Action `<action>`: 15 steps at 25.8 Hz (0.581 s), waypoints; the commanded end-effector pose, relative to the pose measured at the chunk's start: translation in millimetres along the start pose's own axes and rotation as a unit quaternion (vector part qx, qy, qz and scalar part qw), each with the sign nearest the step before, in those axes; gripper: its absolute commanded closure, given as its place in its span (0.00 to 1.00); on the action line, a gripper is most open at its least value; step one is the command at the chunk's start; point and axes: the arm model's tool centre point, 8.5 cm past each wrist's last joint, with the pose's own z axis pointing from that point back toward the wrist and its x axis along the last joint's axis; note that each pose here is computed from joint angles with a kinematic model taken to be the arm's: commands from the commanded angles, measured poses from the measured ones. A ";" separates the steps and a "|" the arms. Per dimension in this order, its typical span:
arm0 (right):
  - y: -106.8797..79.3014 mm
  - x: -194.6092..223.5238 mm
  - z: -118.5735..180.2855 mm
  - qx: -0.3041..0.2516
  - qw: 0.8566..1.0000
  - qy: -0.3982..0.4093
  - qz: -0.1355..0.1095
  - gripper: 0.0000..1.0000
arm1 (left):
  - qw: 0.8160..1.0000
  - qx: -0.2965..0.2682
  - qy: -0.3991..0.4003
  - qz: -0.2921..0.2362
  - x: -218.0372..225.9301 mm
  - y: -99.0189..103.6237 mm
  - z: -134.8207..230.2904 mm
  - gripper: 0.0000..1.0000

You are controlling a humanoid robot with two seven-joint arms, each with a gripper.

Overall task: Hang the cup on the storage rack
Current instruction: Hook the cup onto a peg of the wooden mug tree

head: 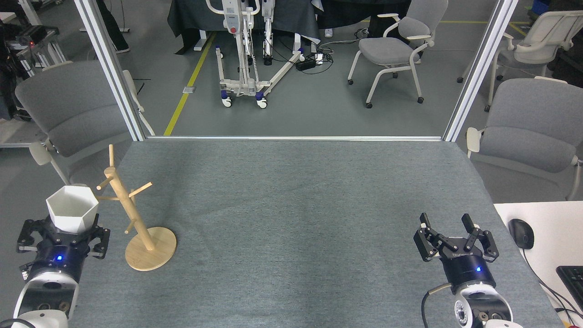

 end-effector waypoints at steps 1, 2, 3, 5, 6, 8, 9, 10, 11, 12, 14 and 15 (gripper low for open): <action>5.2 -0.4 -2.9 0.009 1.000 0.003 -0.002 0.00 | 1.000 0.001 -0.006 -0.003 5.2 0.1 0.7 1.00; 7.4 -0.9 -4.0 0.012 1.000 0.004 -0.002 0.00 | 1.000 0.001 -0.007 -0.004 4.8 0.0 1.0 1.00; 5.9 -3.0 -5.7 0.011 1.000 0.004 -0.001 0.00 | 1.000 0.002 -0.008 -0.005 4.9 0.3 1.9 1.00; 5.7 -4.7 -6.0 0.012 1.000 0.004 0.000 0.00 | 1.000 0.005 -0.019 -0.009 13.0 2.4 3.2 1.00; 5.7 -4.6 -6.0 0.012 1.000 0.003 0.000 0.00 | 1.000 0.006 -0.024 -0.011 17.4 2.7 3.6 1.00; 5.8 -2.5 -7.1 0.011 1.000 0.004 -0.002 0.00 | 1.000 0.008 -0.027 -0.012 19.4 3.8 3.7 1.00; 3.3 -2.3 -9.1 0.008 1.000 0.003 -0.001 0.00 | 1.000 0.008 -0.027 -0.012 19.6 3.2 4.1 1.00; 0.7 -3.7 -11.0 0.006 1.000 0.003 0.000 0.00 | 0.999 0.008 -0.029 -0.013 20.5 2.8 4.5 1.00; -0.6 -3.4 -12.0 0.004 1.000 0.002 0.000 0.00 | 0.999 0.007 -0.029 -0.015 20.3 1.5 5.1 1.00; -1.9 -3.3 -13.5 0.003 1.000 0.002 -0.001 0.00 | 0.999 0.003 -0.031 -0.017 21.0 -2.8 7.7 1.00; 0.1 -1.3 -14.7 0.005 1.000 0.002 -0.003 0.00 | 0.999 0.002 -0.036 -0.018 23.8 -4.2 8.9 1.00; 0.4 -1.4 -15.5 0.006 1.000 0.002 -0.003 0.00 | 0.999 0.002 -0.041 -0.020 27.8 -4.1 9.5 1.00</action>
